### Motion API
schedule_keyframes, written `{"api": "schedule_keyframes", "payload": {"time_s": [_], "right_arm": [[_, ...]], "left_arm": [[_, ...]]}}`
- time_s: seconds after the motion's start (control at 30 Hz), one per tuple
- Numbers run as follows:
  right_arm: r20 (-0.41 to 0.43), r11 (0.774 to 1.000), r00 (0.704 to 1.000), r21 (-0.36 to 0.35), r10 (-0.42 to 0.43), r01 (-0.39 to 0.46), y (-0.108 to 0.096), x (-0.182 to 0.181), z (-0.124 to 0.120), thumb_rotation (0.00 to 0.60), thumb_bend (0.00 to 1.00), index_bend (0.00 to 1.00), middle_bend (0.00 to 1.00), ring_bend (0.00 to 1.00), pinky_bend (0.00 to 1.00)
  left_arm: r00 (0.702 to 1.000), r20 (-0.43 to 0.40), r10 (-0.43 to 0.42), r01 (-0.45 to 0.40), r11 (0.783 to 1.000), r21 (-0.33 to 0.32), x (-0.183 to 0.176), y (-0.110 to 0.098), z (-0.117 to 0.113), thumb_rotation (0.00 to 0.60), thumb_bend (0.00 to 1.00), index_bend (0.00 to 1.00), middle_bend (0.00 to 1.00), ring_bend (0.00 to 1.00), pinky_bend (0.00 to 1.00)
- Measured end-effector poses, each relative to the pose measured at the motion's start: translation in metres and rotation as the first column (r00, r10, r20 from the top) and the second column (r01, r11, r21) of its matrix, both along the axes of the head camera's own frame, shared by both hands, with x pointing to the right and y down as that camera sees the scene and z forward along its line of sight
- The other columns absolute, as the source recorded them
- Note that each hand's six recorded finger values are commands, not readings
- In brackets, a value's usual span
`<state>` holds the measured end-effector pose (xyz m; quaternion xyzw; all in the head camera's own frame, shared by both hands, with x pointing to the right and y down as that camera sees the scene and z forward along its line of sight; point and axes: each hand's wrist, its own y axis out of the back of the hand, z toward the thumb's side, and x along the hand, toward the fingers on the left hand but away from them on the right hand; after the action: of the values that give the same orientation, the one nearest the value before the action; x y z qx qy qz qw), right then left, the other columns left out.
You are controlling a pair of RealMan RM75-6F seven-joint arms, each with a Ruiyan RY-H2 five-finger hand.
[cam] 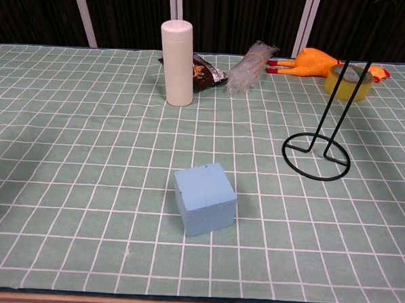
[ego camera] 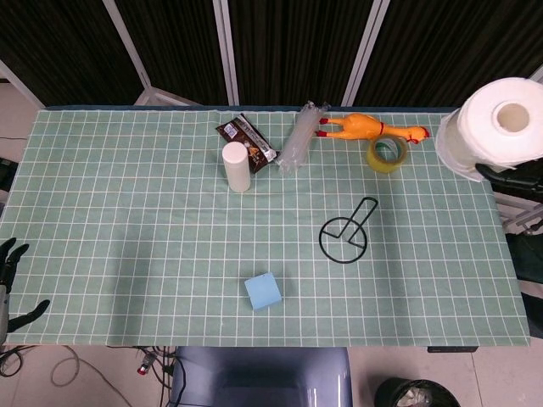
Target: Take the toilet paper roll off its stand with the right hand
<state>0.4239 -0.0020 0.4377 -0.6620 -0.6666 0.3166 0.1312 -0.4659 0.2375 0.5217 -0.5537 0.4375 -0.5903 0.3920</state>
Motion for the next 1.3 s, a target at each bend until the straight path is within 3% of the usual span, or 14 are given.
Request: {"api": "schedule_keyframes", "payload": {"time_s": [0.1,0.3,0.57,0.83,1.07,1.3], "right_arm": [[-0.025,1.0,1.0,-0.018,0.015,-0.016,0.005,0.012,0.004,0.6,0.0,0.35,0.35,0.08,0.0],[-0.065,0.997,0.998,-0.08,0.016,-0.021,0.036,0.025,0.038,0.6,0.0,0.35,0.35,0.08,0.0],[-0.044,0.985,0.999,-0.172,0.004,-0.012,0.1,0.022,0.1,0.6,0.0,0.35,0.34,0.08,0.0],[0.017,0.956,1.0,-0.293,0.02,-0.014,0.155,0.008,0.166,0.6,0.0,0.35,0.34,0.07,0.0],[0.035,0.939,0.998,-0.342,0.056,-0.041,0.185,0.002,0.206,0.6,0.0,0.33,0.33,0.06,0.0],[0.024,0.932,0.998,-0.361,0.051,-0.039,0.199,0.0,0.226,0.6,0.0,0.31,0.3,0.03,0.0]], "left_arm": [[1.0,0.0,0.001,-0.001,1.0,0.001,0.0,0.0,0.0,0.6,0.05,0.15,0.04,0.0,0.0],[1.0,-0.003,-0.004,0.004,1.0,0.005,-0.001,0.0,-0.001,0.6,0.05,0.15,0.04,0.0,0.0],[1.0,-0.007,-0.003,0.003,1.0,0.004,-0.001,0.0,-0.002,0.6,0.05,0.15,0.04,0.0,0.0],[1.0,-0.01,-0.006,0.006,1.0,0.005,-0.003,-0.001,-0.002,0.6,0.05,0.15,0.04,0.0,0.0],[1.0,-0.011,-0.008,0.008,1.0,0.007,-0.004,-0.001,-0.003,0.6,0.05,0.15,0.04,0.0,0.0],[1.0,-0.008,-0.001,0.001,1.0,0.002,-0.002,-0.001,-0.001,0.6,0.05,0.15,0.04,0.0,0.0]]}}
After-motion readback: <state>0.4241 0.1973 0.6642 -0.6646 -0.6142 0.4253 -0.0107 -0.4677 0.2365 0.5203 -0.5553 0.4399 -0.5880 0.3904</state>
